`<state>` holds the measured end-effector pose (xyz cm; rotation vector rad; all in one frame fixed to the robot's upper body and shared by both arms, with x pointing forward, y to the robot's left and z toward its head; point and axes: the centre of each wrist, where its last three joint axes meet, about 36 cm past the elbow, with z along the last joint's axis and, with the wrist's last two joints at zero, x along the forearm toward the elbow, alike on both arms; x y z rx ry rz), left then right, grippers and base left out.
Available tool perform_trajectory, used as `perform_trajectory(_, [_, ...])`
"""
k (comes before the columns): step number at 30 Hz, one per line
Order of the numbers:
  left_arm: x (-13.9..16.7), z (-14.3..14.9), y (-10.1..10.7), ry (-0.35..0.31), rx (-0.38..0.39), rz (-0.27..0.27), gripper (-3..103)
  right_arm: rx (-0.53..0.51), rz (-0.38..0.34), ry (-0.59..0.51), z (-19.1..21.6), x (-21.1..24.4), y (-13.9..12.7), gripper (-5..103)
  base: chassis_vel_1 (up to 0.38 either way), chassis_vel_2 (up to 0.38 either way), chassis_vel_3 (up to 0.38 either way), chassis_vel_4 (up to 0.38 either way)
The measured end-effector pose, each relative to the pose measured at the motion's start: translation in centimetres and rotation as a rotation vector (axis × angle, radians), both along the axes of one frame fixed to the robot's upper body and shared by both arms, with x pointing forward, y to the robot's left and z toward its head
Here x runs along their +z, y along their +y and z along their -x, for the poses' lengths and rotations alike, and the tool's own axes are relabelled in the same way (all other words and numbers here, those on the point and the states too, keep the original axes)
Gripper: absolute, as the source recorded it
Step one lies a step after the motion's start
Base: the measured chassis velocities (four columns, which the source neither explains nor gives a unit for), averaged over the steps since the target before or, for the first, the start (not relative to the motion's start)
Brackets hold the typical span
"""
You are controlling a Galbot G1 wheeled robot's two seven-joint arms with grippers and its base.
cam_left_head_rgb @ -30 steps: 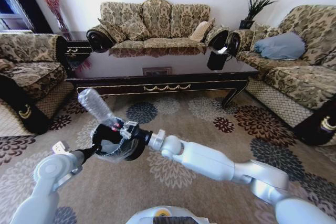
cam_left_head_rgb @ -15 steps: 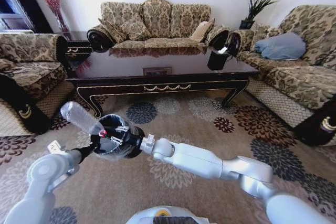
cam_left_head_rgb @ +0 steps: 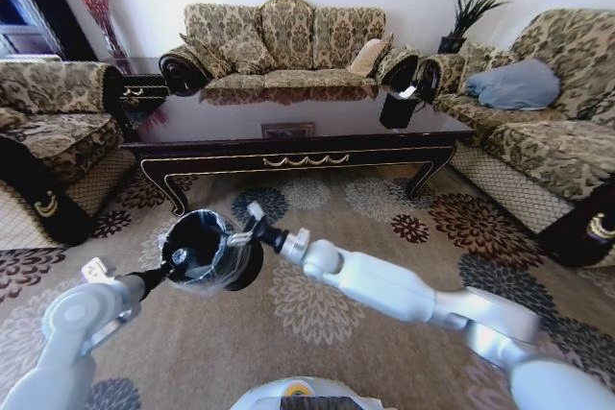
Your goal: Move to the front of the table and pick up the trash from the floor, then place it into the trash bin.
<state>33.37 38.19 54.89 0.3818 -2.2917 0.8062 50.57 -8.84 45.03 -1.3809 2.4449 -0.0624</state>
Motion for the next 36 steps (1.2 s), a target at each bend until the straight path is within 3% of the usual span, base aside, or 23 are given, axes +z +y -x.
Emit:
perform_trajectory(3, [0.5,0.1,0.2,-0.009,-0.001,-0.009,0,-0.079,0.003,0.044,0.1,-0.1,-1.4,100,0.000,0.000,0.000,0.000])
perform_trajectory(6, [1.9,-0.1,0.9,-0.030,-0.006,-0.030,0,-0.312,0.033,0.225,1.7,-1.7,-3.9,100,0.000,0.000,0.000,0.000])
perform_trajectory(8, [2.2,-0.1,1.0,-0.034,-0.008,-0.034,0,-0.366,0.041,0.274,2.1,-2.1,-4.4,100,0.000,0.000,0.000,0.000])
perform_trajectory(11, [3.2,0.0,1.3,-0.049,-0.011,-0.052,0,-0.555,0.105,0.492,3.1,-4.7,-6.0,100,0.000,0.000,0.000,0.000])
perform_trajectory(12, [3.2,0.0,1.3,-0.049,-0.011,-0.052,0,-0.555,0.105,0.492,3.1,-4.7,-6.0,100,0.000,0.000,0.000,0.000])
perform_trajectory(15, [4.1,0.4,1.4,-0.071,-0.009,-0.065,0,-0.635,0.169,0.627,3.3,-7.1,-6.4,100,0.000,0.000,0.000,0.000])
perform_trajectory(21, [5.6,0.8,2.3,-0.101,0.007,-0.082,0,-0.679,0.272,0.782,3.5,-10.5,-5.0,100,0.000,0.000,0.000,0.000])
perform_trajectory(24, [6.2,1.0,2.7,-0.108,0.014,-0.086,0,-0.688,0.304,0.809,3.3,-11.8,-4.4,100,0.000,0.000,0.000,0.000])
perform_trajectory(25, [6.8,1.4,2.8,-0.120,0.015,-0.087,0,-0.695,0.349,0.834,3.1,-13.7,-3.5,100,0.000,0.000,0.000,0.000])
perform_trajectory(36, [7.0,2.3,2.2,-0.124,0.011,-0.086,0,-0.698,0.421,0.851,2.0,-18.9,-2.2,100,0.000,0.000,0.000,0.000])
